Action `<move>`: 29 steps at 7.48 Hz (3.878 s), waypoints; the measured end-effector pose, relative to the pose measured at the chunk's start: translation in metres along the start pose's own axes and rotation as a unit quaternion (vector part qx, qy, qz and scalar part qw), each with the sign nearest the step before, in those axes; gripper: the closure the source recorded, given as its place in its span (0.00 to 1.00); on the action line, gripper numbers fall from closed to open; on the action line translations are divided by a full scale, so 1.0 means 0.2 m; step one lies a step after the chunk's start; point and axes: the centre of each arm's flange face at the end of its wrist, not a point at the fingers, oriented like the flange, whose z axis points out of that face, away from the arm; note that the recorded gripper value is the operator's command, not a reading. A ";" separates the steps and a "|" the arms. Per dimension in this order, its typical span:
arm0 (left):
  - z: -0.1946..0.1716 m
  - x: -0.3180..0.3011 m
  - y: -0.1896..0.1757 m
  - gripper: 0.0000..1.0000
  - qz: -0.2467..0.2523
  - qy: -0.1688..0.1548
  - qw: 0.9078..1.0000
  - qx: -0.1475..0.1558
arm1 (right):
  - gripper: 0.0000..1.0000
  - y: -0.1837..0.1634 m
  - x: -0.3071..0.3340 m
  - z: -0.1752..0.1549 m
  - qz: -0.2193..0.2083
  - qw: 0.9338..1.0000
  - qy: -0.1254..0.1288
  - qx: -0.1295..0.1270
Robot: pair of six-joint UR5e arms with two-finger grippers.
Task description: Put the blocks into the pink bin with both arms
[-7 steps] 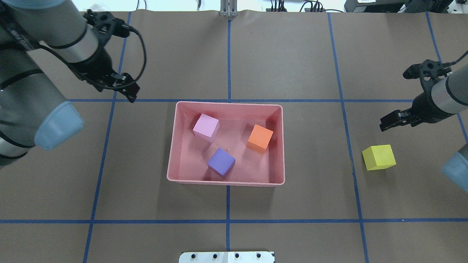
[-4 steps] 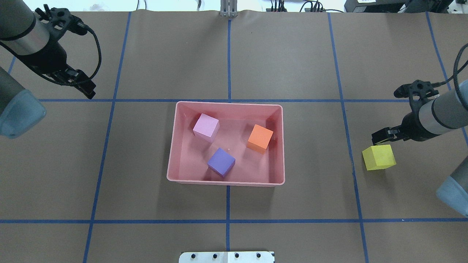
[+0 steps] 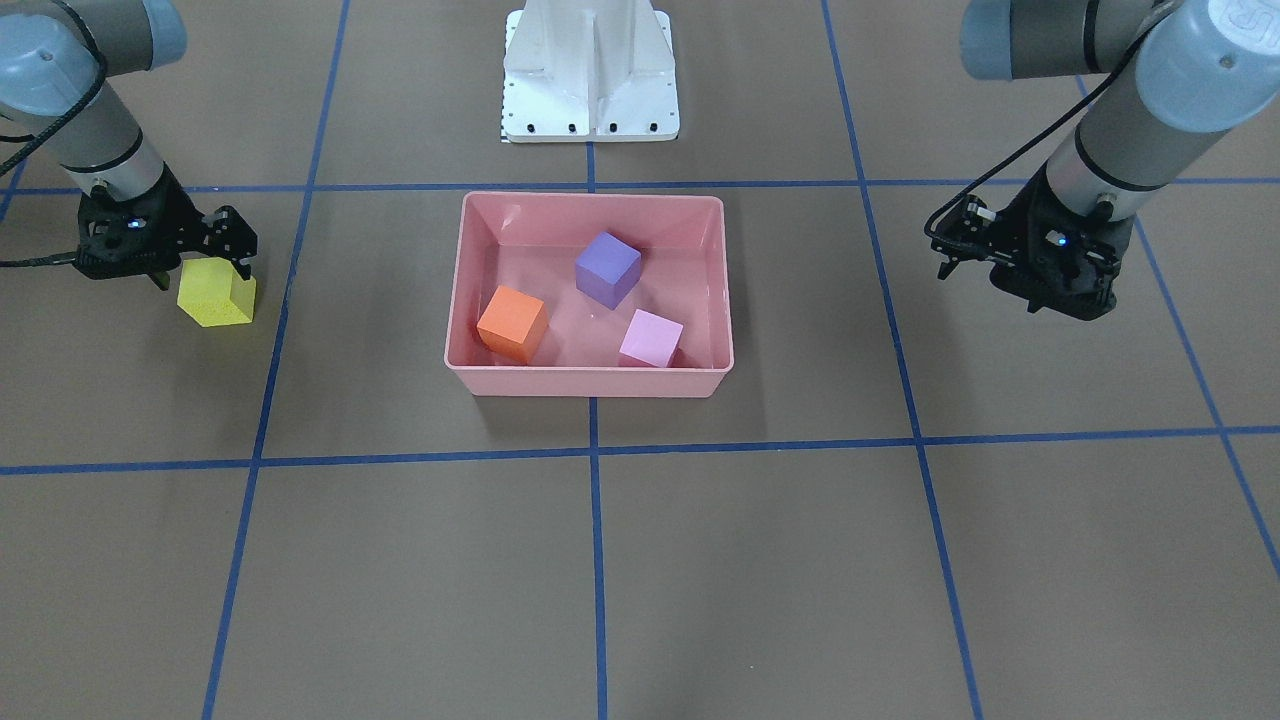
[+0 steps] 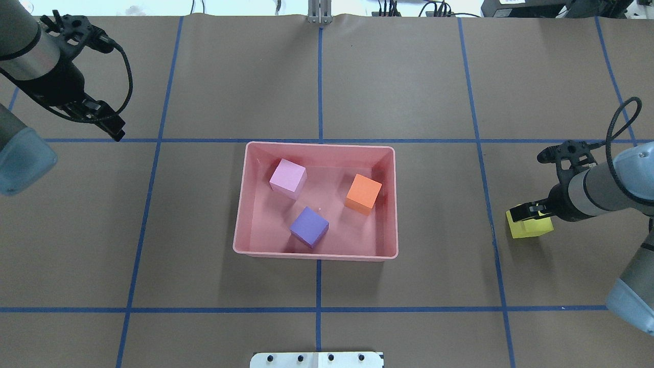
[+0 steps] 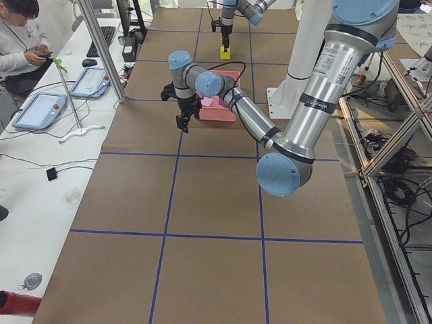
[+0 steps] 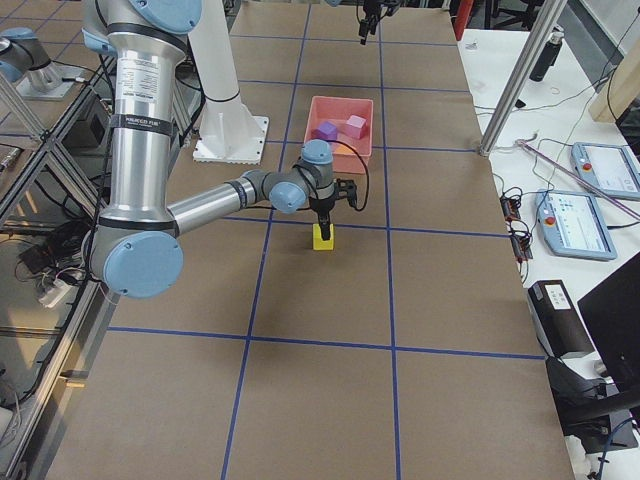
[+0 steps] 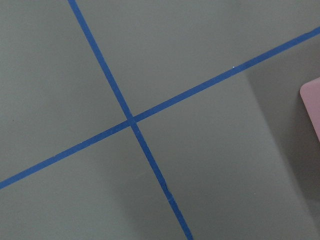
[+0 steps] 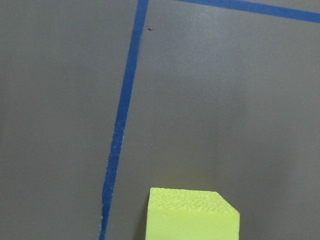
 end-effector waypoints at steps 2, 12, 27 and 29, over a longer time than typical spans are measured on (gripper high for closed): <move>0.00 0.00 0.00 0.00 0.000 0.000 1.000 -0.001 | 0.99 0.02 0.03 0.12 -0.008 1.000 -0.002 0.003; 0.04 0.00 0.00 0.00 -0.008 0.000 1.000 -0.007 | 1.00 -0.57 -0.96 -0.87 0.128 0.989 -0.066 -0.023; -0.08 -0.45 0.15 0.00 -0.054 -0.028 0.998 0.006 | 0.00 -0.80 -0.34 -0.87 0.020 0.999 0.021 -0.023; -0.18 -0.82 0.31 0.00 -0.035 -0.046 0.998 0.009 | 0.00 -0.82 0.29 -0.89 -0.027 0.998 0.027 -0.043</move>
